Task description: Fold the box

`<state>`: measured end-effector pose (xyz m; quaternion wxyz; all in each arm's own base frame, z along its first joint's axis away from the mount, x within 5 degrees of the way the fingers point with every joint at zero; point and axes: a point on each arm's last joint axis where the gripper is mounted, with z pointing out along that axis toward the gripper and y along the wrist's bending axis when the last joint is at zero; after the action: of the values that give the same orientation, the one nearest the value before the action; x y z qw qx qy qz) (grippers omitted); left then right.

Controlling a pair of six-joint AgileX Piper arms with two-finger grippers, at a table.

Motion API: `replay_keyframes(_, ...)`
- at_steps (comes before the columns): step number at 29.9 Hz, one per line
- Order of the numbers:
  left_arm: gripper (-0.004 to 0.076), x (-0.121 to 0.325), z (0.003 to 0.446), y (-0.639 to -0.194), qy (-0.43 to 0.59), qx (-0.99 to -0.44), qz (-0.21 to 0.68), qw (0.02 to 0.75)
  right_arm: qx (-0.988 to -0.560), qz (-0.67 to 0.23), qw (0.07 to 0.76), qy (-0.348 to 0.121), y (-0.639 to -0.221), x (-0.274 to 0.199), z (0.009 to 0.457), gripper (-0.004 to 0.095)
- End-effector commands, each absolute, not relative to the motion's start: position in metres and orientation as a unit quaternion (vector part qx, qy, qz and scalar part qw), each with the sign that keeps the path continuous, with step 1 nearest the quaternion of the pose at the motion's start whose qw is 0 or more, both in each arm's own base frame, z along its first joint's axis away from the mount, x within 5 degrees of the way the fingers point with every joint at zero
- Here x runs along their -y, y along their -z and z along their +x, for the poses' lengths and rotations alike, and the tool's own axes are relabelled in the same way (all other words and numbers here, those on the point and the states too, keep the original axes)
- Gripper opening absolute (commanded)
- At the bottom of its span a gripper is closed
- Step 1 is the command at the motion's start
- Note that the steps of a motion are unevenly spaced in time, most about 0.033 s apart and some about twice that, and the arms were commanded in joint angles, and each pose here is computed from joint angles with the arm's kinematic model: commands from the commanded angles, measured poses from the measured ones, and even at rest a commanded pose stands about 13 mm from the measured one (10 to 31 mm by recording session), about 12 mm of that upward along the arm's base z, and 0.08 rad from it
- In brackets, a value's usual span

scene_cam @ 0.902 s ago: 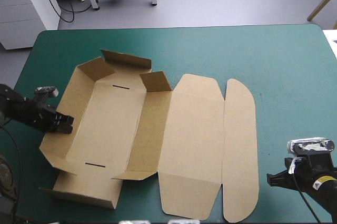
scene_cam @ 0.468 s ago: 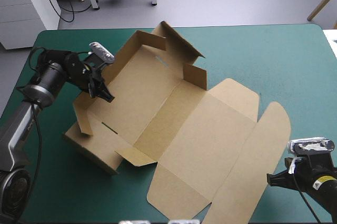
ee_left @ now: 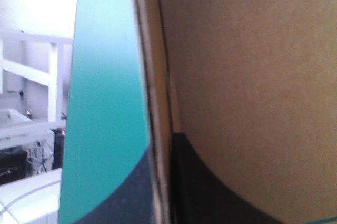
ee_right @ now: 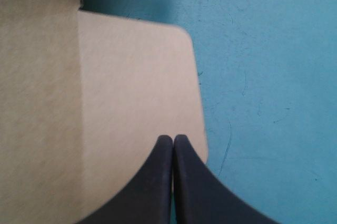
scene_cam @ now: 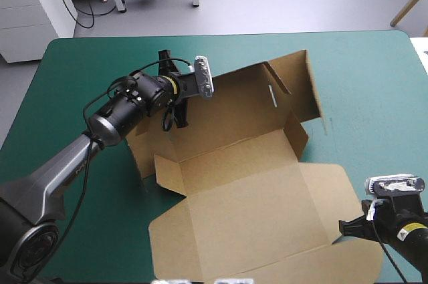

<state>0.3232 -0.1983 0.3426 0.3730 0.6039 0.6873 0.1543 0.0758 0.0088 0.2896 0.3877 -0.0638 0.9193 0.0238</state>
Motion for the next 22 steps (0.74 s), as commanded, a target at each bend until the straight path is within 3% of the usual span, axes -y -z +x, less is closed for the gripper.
replay_keyframes(1,-0.0010,0.217,0.312,-0.380,-0.175,-0.614,0.609,0.471,-0.905,-0.062,0.420,-0.022,-0.301,-0.009,0.081,-0.0019)
replay_keyframes(8,-0.0010,0.248,0.291,-0.383,-0.199,-0.546,0.653,0.486,-0.905,-0.062,0.420,-0.022,-0.301,-0.009,0.081,-0.0019)
replay_keyframes(22,-0.0010,0.269,0.265,-0.380,-0.318,-0.526,0.605,0.506,-0.905,-0.062,0.420,-0.022,-0.301,-0.009,0.081,-0.0019)
